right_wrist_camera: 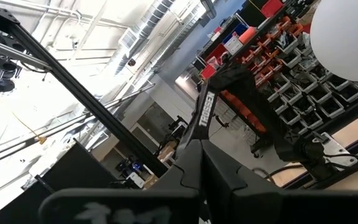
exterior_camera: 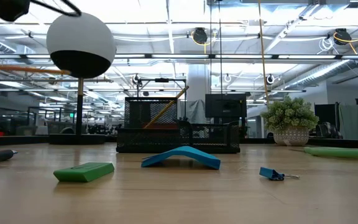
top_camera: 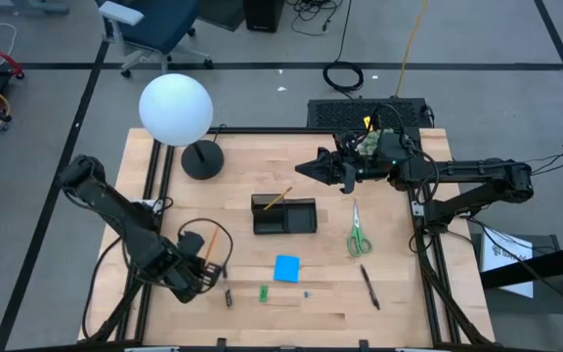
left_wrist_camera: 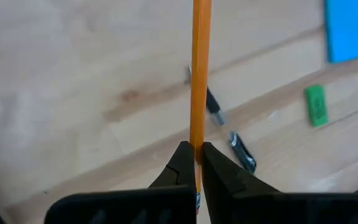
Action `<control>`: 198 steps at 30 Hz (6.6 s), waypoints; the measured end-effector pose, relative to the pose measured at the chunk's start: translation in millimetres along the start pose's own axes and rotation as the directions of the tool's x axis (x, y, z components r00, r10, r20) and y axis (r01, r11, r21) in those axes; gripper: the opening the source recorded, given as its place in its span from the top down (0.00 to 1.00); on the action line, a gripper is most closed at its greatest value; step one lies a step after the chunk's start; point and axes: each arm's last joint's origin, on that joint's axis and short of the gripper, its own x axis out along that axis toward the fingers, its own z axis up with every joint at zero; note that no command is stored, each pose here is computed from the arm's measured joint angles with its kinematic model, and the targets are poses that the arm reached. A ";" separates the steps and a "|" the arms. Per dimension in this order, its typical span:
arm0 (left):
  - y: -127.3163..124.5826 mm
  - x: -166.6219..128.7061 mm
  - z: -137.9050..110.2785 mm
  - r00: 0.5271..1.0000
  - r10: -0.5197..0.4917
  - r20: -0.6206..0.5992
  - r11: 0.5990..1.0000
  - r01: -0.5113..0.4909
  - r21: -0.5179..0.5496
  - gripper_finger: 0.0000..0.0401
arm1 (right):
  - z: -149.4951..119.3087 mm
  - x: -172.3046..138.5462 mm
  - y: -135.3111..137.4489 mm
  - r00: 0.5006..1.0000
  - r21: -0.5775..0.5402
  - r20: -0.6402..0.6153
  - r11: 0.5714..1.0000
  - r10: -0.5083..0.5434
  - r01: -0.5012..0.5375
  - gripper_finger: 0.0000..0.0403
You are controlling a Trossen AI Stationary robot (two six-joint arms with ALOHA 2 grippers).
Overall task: Pick and place office supplies into organizer
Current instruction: Put the orange pencil into the black desk organizer
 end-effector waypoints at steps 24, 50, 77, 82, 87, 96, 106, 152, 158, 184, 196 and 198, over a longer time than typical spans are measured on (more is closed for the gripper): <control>-29.4 -67.7 34.9 0.929 -0.352 0.116 0.931 0.334 0.146 1.00 | -0.2 0.0 -0.1 1.000 0.000 -0.002 1.000 -0.002 0.002 1.00; -34.7 -149.1 93.8 0.813 -0.546 0.200 0.833 0.501 0.236 1.00 | 1.2 0.0 0.0 0.999 0.057 0.029 0.998 -0.014 0.013 1.00; -41.4 -178.8 131.5 0.601 -0.790 0.121 0.613 0.764 0.204 1.00 | -5.7 2.0 17.3 0.987 -0.399 -0.034 0.903 0.156 -0.156 1.00; -44.9 -183.9 136.9 0.543 -0.833 0.106 0.553 0.816 0.169 1.00 | -7.4 5.2 27.9 0.985 -0.565 -0.060 0.808 0.163 -0.168 1.00; -47.2 -188.0 142.0 0.494 -0.866 0.080 0.500 0.855 0.136 1.00 | -4.8 10.3 37.8 0.991 -0.708 -0.134 0.701 -0.010 -0.089 1.00; -47.9 -190.7 150.2 0.458 -0.886 0.075 0.463 0.880 0.102 1.00 | 9.9 6.1 93.8 0.945 -0.979 -0.031 0.200 -0.326 0.037 1.00; -54.0 -197.7 158.5 0.354 -0.934 0.047 0.354 0.935 0.006 1.00 | -23.6 24.5 109.7 0.779 -0.831 0.261 -0.543 -0.570 -0.119 0.89; -97.2 -170.9 164.0 0.288 -0.953 -0.094 0.295 0.953 -0.068 1.00 | -60.9 75.1 101.5 0.890 -0.670 0.244 -0.731 -0.385 -0.133 0.42; -97.1 -171.3 164.0 0.285 -0.954 -0.093 0.292 0.954 -0.070 1.00 | -60.7 75.1 102.5 0.892 -0.673 0.248 -0.729 -0.378 -0.122 0.53; -97.4 -173.0 164.9 0.270 -0.960 -0.078 0.276 0.959 -0.071 1.00 | -60.4 74.4 100.8 0.865 -0.751 0.280 -0.656 -0.416 -0.073 0.98; -97.4 -172.8 164.7 0.273 -0.959 -0.076 0.276 0.960 -0.044 0.92 | -60.2 74.4 101.0 0.865 -0.756 0.283 -0.652 -0.415 -0.066 0.98; -97.4 -172.7 164.7 0.274 -0.959 -0.076 0.277 0.960 -0.044 0.89 | -60.1 74.4 101.0 0.865 -0.756 0.283 -0.652 -0.415 -0.065 0.98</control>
